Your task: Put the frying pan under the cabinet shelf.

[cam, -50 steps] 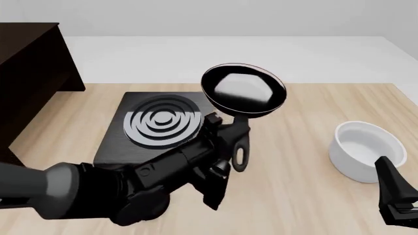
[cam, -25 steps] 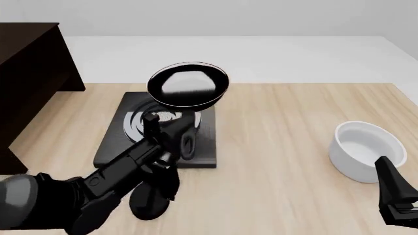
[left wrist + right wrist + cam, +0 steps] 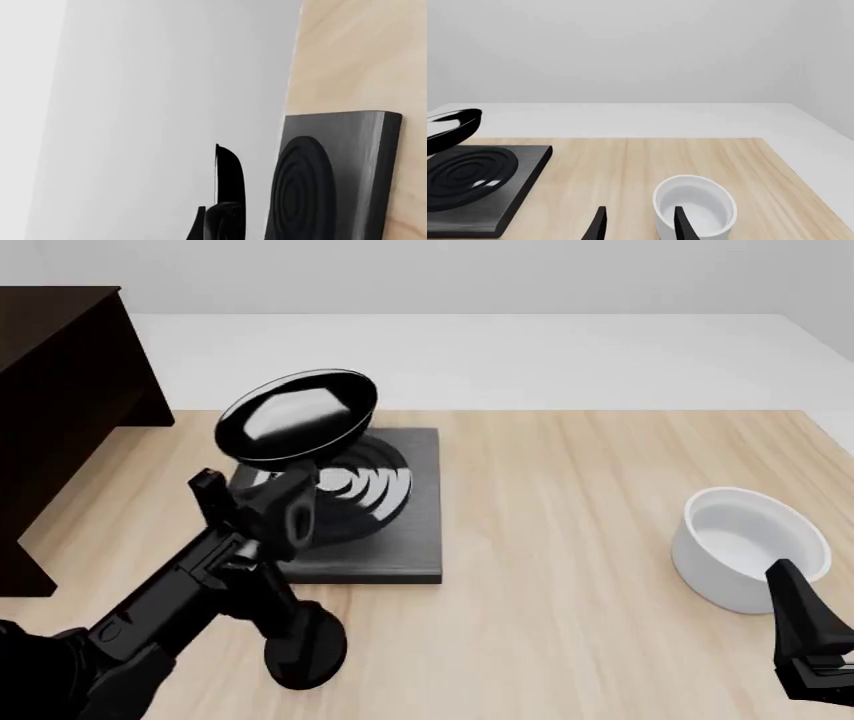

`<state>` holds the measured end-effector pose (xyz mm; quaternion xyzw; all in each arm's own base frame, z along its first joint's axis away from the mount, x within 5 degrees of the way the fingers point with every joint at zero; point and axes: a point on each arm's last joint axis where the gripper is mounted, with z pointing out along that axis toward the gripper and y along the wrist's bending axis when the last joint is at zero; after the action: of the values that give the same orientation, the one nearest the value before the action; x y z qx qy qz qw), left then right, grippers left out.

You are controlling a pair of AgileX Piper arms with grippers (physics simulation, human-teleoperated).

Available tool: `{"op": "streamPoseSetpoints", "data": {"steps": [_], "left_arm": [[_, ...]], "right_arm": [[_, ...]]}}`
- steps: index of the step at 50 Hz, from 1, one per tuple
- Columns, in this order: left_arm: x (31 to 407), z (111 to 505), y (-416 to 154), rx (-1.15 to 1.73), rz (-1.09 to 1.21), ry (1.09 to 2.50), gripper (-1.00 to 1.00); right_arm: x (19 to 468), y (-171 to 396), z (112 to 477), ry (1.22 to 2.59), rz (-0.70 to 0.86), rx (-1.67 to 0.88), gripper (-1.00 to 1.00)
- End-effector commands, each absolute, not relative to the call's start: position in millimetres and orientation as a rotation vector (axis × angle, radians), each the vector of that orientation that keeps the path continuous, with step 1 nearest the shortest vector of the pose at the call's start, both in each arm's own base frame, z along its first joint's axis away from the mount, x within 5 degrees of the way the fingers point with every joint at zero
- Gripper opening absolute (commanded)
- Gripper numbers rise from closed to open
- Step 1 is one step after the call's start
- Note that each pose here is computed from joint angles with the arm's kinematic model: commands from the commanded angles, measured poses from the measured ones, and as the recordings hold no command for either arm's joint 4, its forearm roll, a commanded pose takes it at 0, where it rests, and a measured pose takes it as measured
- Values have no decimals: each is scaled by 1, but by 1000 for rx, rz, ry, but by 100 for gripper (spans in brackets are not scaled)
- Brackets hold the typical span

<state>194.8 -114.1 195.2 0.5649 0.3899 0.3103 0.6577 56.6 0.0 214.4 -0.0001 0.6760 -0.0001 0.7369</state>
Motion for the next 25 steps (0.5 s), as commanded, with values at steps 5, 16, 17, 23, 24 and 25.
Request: {"op": "streamPoseSetpoints", "data": {"steps": [5, 16, 17, 23, 24, 25], "left_arm": [[194, 201, -89, 1186, 752, 946, -100], [190, 197, -75, 1156, 767, 1009, -100], [190, 197, -74, 1152, 766, 1013, -100], [188, 196, -68, 1140, 777, 1040, -100], [187, 195, -66, 1138, 782, 1045, -100], [187, 195, -65, 1137, 782, 1052, -100]], "right_arm": [[57, 0, 214, 1484, 0, 0, 100], [57, 0, 214, 1484, 0, 0, 100], [57, 0, 214, 1484, 0, -1, 100], [57, 0, 214, 1484, 0, 0, 100], [57, 0, 214, 1484, 0, 0, 100], [57, 0, 214, 1485, 0, 0, 100]]}}
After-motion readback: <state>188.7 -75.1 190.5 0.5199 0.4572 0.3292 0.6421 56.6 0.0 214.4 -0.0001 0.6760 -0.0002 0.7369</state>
